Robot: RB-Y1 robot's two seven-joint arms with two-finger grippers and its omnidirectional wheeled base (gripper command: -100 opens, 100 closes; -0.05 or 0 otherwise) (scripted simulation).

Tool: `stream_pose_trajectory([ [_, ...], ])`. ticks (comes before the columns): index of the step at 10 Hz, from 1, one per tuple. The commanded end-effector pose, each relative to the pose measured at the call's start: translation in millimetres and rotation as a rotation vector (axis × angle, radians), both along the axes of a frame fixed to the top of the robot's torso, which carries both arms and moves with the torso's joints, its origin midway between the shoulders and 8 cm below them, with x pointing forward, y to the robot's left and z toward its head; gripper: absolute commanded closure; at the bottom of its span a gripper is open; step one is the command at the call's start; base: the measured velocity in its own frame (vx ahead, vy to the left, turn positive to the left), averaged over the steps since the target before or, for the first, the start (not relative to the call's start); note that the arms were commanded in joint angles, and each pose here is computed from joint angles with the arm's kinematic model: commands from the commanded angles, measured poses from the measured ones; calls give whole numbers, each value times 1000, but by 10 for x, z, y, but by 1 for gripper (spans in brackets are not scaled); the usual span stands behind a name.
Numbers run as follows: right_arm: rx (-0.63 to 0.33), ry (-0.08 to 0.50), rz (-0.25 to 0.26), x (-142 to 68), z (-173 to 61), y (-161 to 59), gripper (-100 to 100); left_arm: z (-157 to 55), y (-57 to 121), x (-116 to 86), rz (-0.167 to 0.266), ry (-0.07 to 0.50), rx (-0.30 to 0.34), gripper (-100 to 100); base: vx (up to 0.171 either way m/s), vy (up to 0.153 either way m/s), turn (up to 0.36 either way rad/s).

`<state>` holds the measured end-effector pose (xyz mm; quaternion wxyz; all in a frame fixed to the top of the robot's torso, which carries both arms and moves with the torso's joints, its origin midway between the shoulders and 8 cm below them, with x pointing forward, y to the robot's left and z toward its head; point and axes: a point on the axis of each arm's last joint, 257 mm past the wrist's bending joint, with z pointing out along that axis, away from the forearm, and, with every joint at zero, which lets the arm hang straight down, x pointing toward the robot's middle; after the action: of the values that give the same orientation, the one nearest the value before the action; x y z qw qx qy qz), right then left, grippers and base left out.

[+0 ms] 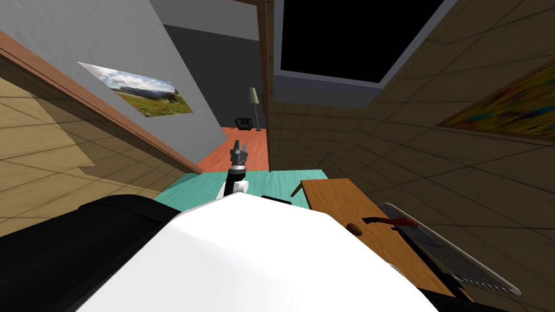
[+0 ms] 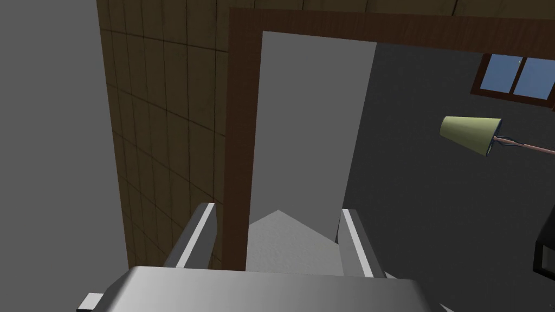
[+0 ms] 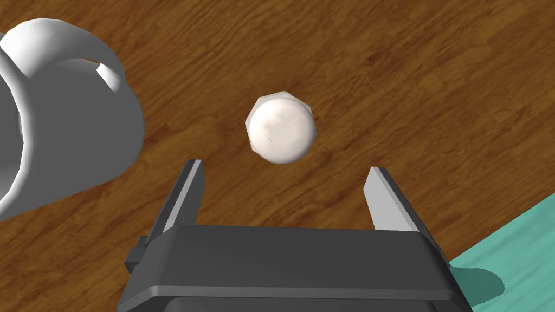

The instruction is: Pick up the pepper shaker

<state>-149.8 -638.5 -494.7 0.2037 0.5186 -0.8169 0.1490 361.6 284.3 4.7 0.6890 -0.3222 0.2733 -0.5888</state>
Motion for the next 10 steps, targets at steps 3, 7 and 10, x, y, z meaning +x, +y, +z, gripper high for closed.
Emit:
stream_pose_trajectory([
  [3, -1, -4, -11, -40, -172, 135, -100, 0, 0, 0, 0, 0, 0, 0, -22, -67, 45],
  [7, -1, -4, -12, -41, -188, 144, 100, 0, 0, 0, 0, 0, 0, 0, -11, -24, 10],
  [10, 0, -5, -13, -40, -190, 149, 100, 0, 0, 0, 0, 0, 0, 0, 0, 0, 0],
])
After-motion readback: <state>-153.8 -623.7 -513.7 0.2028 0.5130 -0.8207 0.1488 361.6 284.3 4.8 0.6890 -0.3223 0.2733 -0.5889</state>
